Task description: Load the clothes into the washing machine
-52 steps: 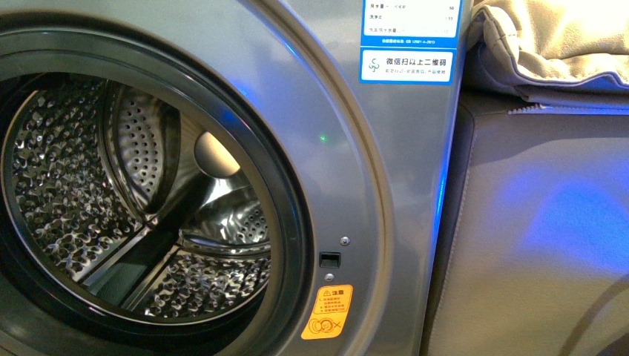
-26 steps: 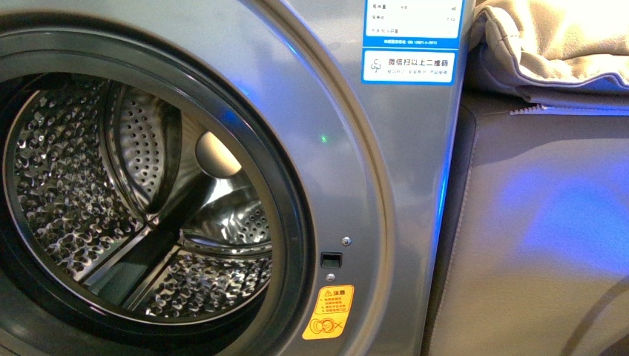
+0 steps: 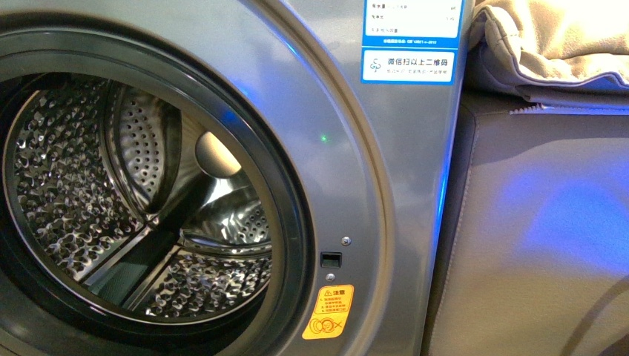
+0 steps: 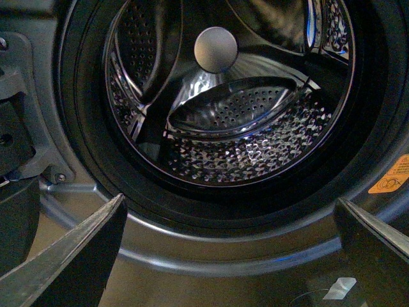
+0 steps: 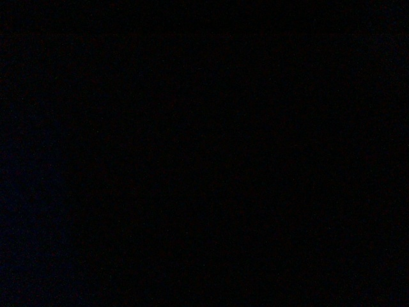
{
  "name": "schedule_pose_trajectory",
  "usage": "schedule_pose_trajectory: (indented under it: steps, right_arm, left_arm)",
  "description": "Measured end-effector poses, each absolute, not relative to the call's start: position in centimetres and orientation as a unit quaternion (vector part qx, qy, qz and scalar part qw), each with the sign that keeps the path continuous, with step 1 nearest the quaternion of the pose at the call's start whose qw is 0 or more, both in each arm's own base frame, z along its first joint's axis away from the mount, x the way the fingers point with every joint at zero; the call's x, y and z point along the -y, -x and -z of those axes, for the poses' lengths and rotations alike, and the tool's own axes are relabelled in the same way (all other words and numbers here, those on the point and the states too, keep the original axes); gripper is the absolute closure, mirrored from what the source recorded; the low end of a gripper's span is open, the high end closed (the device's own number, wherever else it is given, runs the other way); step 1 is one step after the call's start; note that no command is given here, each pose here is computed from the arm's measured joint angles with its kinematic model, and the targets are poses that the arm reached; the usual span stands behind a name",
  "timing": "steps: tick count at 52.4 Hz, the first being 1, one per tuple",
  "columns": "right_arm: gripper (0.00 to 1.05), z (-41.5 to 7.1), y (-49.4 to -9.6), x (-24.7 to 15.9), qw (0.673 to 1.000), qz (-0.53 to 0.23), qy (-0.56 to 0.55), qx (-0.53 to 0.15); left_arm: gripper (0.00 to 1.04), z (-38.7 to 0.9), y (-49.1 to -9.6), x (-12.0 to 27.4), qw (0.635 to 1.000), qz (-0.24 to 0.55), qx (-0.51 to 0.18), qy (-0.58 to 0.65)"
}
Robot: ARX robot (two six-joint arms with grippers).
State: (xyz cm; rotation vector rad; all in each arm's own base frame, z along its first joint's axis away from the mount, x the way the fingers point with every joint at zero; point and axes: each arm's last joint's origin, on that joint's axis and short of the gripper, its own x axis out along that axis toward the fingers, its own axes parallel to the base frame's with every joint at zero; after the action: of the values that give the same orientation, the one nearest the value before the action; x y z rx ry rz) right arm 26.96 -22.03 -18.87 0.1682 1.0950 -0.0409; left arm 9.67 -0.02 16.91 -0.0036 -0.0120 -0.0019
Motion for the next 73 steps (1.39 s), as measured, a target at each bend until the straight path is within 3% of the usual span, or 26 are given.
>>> schedule_pose_trajectory:
  steps: [6, 13, 25, 37, 73]
  right_arm:
    - [0.82, 18.1, -26.9, 22.0, 0.849, 0.031, -0.102, -0.517]
    - [0.89, 16.6, -26.8, 21.6, 0.852, 0.034, -0.117, -0.51]
    - [0.9, 11.3, -26.8, 20.7, 0.871, 0.024, -0.129, -0.474]
    - [0.9, 2.7, -27.0, 21.1, 0.912, 0.031, -0.091, -0.399]
    - [0.9, -21.8, -25.4, 20.1, 0.992, -0.003, -0.001, -0.124]
  left_arm:
    - [0.07, -16.9, -9.7, 0.0, 1.0, 0.001, 0.006, 0.002]
    - [0.07, -16.9, -9.7, 0.0, 1.0, 0.001, 0.006, 0.002]
    - [0.07, -16.9, -9.7, 0.0, 1.0, 0.001, 0.006, 0.002]
    - [0.07, -16.9, -9.7, 0.0, 1.0, 0.001, 0.006, 0.002]
    - [0.07, -16.9, -9.7, 0.0, 1.0, 0.001, 0.006, 0.002]
